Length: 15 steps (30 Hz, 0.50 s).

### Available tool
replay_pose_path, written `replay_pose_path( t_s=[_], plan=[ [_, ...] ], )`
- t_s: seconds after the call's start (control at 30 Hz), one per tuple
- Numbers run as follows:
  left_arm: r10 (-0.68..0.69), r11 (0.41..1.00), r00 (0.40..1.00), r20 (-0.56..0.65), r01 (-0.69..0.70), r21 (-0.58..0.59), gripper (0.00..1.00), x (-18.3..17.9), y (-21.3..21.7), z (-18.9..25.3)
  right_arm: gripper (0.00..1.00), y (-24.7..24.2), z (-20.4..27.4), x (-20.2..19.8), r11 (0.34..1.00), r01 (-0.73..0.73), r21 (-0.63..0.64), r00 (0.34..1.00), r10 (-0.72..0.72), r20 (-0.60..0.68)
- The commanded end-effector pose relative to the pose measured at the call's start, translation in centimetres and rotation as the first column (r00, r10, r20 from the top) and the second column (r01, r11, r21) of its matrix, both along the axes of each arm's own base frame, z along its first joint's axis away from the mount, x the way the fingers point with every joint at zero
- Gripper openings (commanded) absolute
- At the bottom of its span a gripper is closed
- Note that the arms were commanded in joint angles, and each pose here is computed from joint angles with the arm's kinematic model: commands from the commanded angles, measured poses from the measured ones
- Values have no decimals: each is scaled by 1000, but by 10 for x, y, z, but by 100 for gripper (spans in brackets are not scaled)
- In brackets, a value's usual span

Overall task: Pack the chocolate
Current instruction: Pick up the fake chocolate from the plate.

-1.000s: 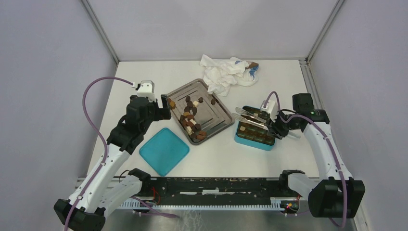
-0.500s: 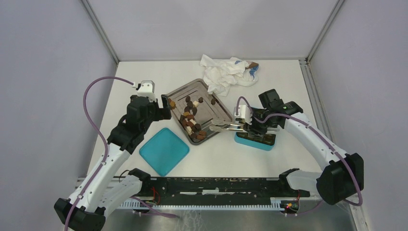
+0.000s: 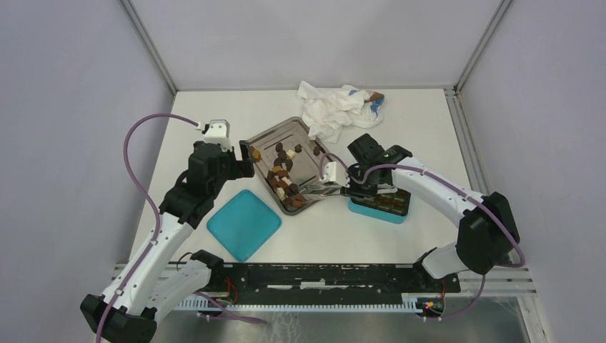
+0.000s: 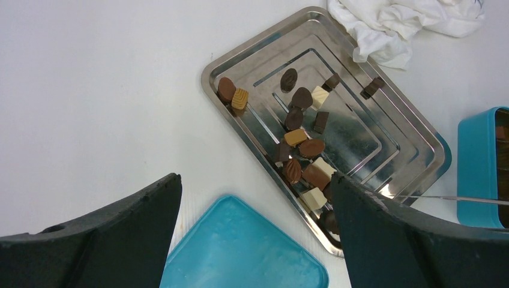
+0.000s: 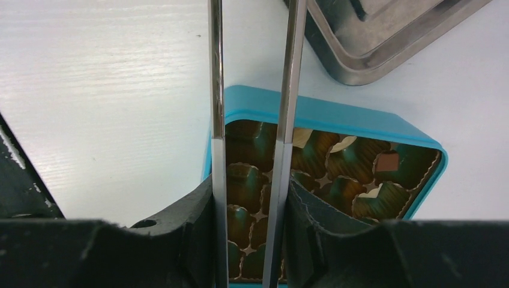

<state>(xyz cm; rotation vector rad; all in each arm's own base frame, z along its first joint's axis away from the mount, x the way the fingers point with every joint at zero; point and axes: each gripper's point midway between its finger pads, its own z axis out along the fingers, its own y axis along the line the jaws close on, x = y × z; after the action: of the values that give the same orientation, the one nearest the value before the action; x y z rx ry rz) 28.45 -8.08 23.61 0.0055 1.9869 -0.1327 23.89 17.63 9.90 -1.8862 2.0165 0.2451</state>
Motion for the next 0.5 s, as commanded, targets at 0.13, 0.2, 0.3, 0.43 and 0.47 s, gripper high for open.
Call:
replay_pose_path(
  t_s=[0.13,0.2,0.3,0.43,0.47],
  plan=[
    [-29,999,998,51,28,28,98,4,0,11,41,17,8,26,999,28,-26,997,-26,74],
    [-30,999,998,53,29,26,98,4,0,12,41,18,6,26,999,22,-32,998,-20,68],
    [-32,999,998,55,30,25,98,4,0,13,41,21,5,25,999,17,-37,998,-15,61],
    [-30,999,998,56,29,24,98,4,0,13,41,24,1,23,999,7,-42,999,-5,50],
    [-30,999,998,57,29,24,98,4,0,13,41,25,0,23,999,5,-43,999,-3,47]
  ],
)
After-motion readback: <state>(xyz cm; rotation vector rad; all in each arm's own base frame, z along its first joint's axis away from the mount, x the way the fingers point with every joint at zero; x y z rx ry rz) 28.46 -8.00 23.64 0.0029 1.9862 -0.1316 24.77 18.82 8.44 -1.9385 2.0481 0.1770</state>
